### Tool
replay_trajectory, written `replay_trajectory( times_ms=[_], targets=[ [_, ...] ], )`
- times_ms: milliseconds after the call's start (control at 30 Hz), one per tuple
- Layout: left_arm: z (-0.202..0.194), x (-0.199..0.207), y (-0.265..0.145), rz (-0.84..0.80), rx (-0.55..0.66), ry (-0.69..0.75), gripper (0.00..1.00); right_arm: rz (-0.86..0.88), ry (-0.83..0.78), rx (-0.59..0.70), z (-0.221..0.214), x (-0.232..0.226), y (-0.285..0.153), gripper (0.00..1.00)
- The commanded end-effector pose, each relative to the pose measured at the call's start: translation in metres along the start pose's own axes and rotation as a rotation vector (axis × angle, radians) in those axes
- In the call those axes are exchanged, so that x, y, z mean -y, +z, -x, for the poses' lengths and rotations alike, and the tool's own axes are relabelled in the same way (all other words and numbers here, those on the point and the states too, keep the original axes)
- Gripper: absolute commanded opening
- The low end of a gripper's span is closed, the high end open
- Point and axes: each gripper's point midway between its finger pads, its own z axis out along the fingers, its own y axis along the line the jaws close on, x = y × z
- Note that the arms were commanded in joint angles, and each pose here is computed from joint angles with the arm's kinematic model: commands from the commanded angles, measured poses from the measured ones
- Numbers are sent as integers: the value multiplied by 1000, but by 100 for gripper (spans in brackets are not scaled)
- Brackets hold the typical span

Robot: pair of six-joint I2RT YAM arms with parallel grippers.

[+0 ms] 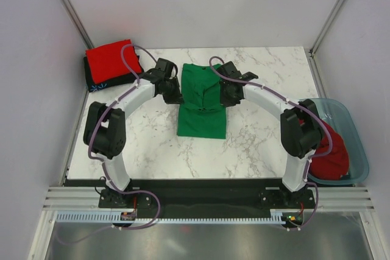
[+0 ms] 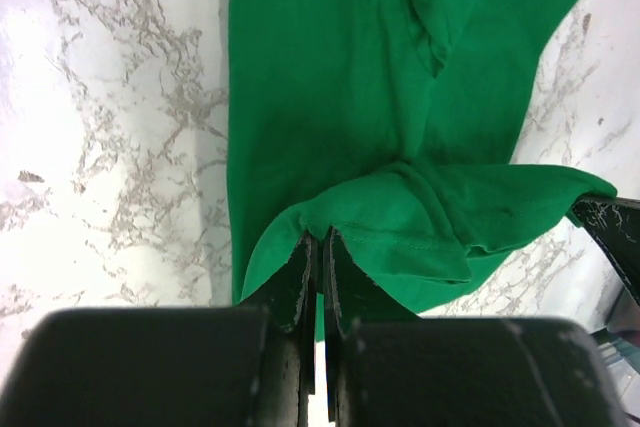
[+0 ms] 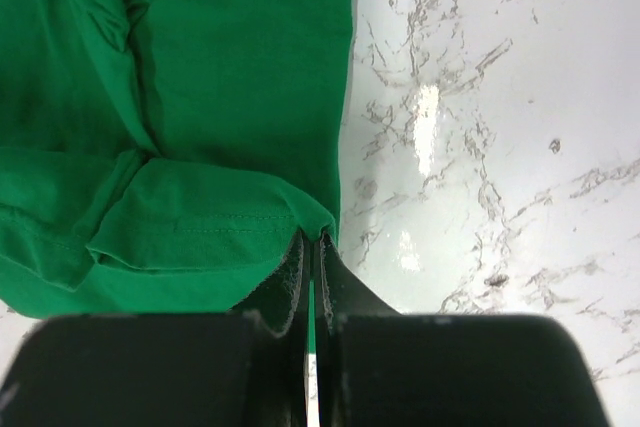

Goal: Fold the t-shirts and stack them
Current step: Fold the tshirt

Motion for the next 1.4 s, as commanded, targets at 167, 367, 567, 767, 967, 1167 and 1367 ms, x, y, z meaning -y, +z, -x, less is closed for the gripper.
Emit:
replay_trajectory(
  times_ms=[167, 367, 567, 767, 967, 1167, 1367],
  targets=[
    [24, -6, 22, -29, -33, 11, 15, 78, -22, 16, 37, -13, 22, 0],
    [61, -4, 6, -50, -24, 14, 46, 77, -21, 30, 76, -5, 13, 69],
    [74, -5, -41, -41, 48, 53, 60, 111, 4, 77, 69, -8, -33, 73],
    [31, -13, -59, -67, 13, 39, 59, 160, 9, 31, 9, -16, -45, 73],
    [-42, -37, -61, -117, -29, 10, 58, 270, 96, -38, -63, -7, -45, 72],
    [-81, -36, -57, -241, -19, -3, 58, 340, 153, -97, -104, -7, -29, 71],
    [-108, -41, -46, -285, -23, -33, 58, 362, 179, -95, -113, -8, -16, 70]
  ],
)
